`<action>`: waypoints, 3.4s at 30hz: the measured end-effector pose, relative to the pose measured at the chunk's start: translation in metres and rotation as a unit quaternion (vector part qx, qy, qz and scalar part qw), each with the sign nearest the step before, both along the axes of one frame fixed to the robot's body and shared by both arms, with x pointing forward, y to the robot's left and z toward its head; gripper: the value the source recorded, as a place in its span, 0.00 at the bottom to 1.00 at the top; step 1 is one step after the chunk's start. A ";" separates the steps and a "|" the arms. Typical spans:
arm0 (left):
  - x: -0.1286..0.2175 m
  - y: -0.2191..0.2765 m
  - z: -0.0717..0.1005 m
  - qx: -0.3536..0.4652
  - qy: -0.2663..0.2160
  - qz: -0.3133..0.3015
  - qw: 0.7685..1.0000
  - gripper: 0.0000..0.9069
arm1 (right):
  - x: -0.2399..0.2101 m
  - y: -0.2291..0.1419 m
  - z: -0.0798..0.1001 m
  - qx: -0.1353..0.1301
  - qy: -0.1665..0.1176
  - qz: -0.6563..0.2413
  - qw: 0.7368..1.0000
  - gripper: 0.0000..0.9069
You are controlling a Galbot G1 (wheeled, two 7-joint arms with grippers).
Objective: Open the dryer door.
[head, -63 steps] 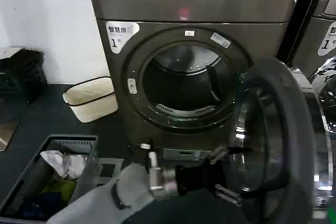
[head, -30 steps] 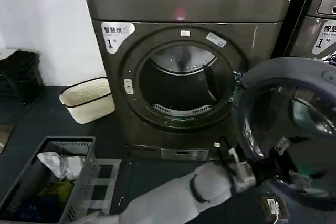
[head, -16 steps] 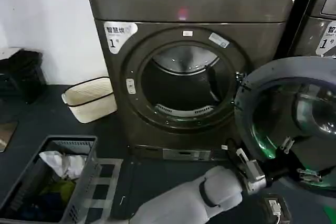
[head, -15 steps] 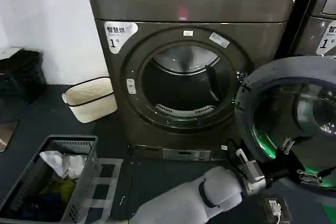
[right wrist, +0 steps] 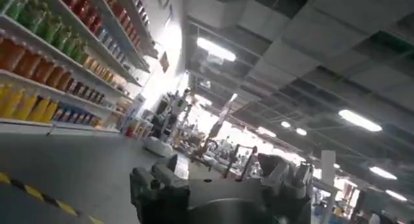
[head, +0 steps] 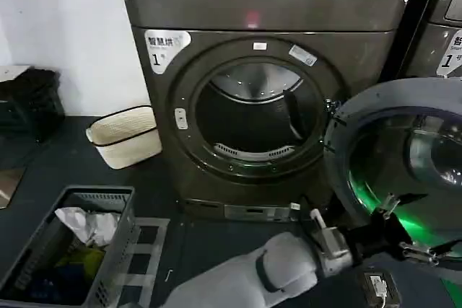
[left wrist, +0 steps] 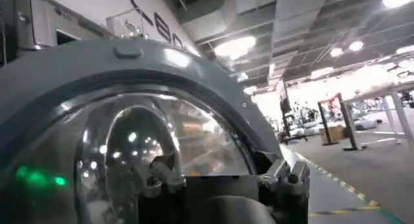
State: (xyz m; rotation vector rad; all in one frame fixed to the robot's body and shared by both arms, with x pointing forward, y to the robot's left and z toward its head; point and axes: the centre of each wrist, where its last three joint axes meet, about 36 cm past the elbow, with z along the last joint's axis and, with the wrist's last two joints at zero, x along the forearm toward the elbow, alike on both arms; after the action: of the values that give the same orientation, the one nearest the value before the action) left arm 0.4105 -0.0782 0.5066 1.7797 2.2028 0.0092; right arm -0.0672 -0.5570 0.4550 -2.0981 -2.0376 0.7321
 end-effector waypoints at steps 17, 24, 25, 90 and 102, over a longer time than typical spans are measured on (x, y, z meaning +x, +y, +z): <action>-0.044 0.178 0.032 0.031 -0.019 0.062 0.997 1.00 | 0.040 0.001 0.005 0.016 -0.035 0.064 0.997 1.00; -0.072 0.255 0.037 0.068 0.004 0.168 0.983 1.00 | 0.057 -0.003 -0.005 0.024 -0.042 0.082 0.995 1.00; -0.076 0.264 0.038 0.075 0.008 0.188 0.979 1.00 | 0.060 -0.003 -0.006 0.025 -0.043 0.085 0.995 1.00; 0.006 0.572 0.082 0.108 0.671 0.633 0.371 1.00 | 0.107 -0.023 -0.047 0.062 -0.055 0.148 0.986 1.00; 0.006 0.573 0.081 0.105 0.679 0.626 0.370 1.00 | 0.104 -0.025 -0.050 0.055 -0.061 0.143 0.986 1.00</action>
State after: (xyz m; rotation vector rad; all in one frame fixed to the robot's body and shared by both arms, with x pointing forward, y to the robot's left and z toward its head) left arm 0.4167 0.4950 0.5880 -1.1735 3.9110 -1.2235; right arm 0.0367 -0.5823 0.4053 -1.8565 -2.4170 0.5222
